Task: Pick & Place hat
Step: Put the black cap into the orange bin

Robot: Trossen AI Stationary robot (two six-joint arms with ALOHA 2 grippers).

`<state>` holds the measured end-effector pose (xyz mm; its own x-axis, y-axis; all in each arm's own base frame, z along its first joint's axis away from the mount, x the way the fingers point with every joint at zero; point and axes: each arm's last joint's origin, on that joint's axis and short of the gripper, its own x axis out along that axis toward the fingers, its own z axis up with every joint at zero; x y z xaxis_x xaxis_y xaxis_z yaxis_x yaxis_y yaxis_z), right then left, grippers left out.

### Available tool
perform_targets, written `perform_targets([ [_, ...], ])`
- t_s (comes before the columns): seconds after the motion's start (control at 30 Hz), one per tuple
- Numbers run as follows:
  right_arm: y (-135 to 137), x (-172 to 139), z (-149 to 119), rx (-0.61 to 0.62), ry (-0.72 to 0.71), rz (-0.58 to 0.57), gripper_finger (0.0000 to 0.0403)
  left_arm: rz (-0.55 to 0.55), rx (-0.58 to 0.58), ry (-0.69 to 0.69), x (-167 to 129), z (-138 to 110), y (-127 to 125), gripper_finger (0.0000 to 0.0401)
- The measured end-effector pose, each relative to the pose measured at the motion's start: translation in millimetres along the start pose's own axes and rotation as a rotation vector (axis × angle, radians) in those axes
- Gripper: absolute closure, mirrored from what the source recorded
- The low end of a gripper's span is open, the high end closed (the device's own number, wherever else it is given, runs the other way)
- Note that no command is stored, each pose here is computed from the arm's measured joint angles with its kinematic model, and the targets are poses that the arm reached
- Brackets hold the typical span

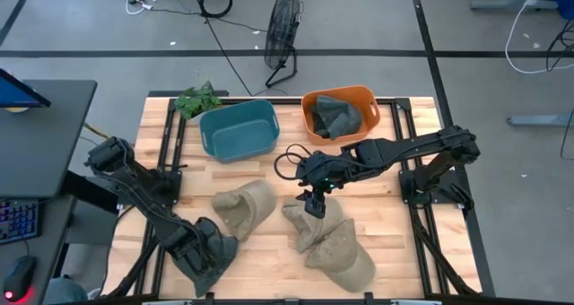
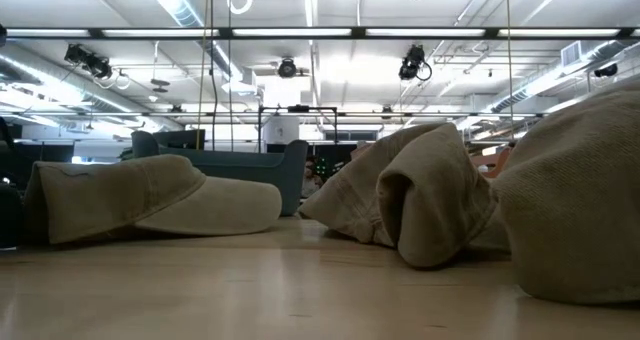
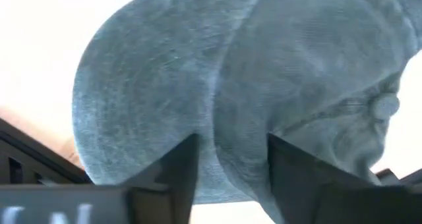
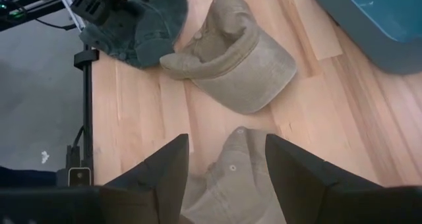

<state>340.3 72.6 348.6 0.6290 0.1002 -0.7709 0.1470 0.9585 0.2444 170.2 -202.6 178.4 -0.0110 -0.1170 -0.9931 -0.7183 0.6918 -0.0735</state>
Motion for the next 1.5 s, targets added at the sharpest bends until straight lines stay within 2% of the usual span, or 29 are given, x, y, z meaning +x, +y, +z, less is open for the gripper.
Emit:
perform_targets([
  [0.2,0,0,0,-0.033,0.001,0.003,0.0199,-0.077,0.058,0.003,-8,0,-3,0.0370],
  [0.23,0,0,0,-0.033,-0.001,0.003,0.0199,-0.094,0.066,0.004,-10,-1,-3,0.0384],
  [0.33,-1,0,3,-0.028,-0.018,0.012,0.0199,-0.117,0.127,0.000,-16,-1,-5,0.0388],
  [0.47,-3,0,11,-0.006,-0.059,0.082,0.0199,-0.179,0.418,-0.030,-39,-4,-19,0.0391],
  [0.57,-5,-1,19,0.030,-0.096,0.162,0.0199,-0.173,0.630,-0.142,-63,-5,-27,0.0393],
  [0.73,-9,3,26,0.049,-0.111,0.241,0.0199,-0.093,1.014,-0.473,-113,-2,-39,0.0390],
  [0.8,-13,10,26,0.095,-0.087,0.233,0.0199,-0.020,1.155,-0.636,-130,1,-43,0.0389],
  [0.87,-16,18,27,0.146,-0.066,0.222,0.0199,0.065,1.242,-0.767,-143,5,-46,0.0389],
  [0.93,-20,27,27,0.202,-0.036,0.209,0.0199,0.132,1.295,-0.817,-151,13,-47,0.0390],
  [1.07,-32,44,29,0.270,0.026,0.243,0.0199,0.208,1.337,-0.820,-155,33,-47,0.0391],
  [1.23,-42,54,33,0.281,0.047,0.293,0.0199,0.314,1.388,-0.781,-153,56,-44,0.0391],
  [1.5,-46,54,41,0.258,-0.009,0.355,0.0199,0.365,1.379,-0.762,-154,76,-41,0.0390],
])
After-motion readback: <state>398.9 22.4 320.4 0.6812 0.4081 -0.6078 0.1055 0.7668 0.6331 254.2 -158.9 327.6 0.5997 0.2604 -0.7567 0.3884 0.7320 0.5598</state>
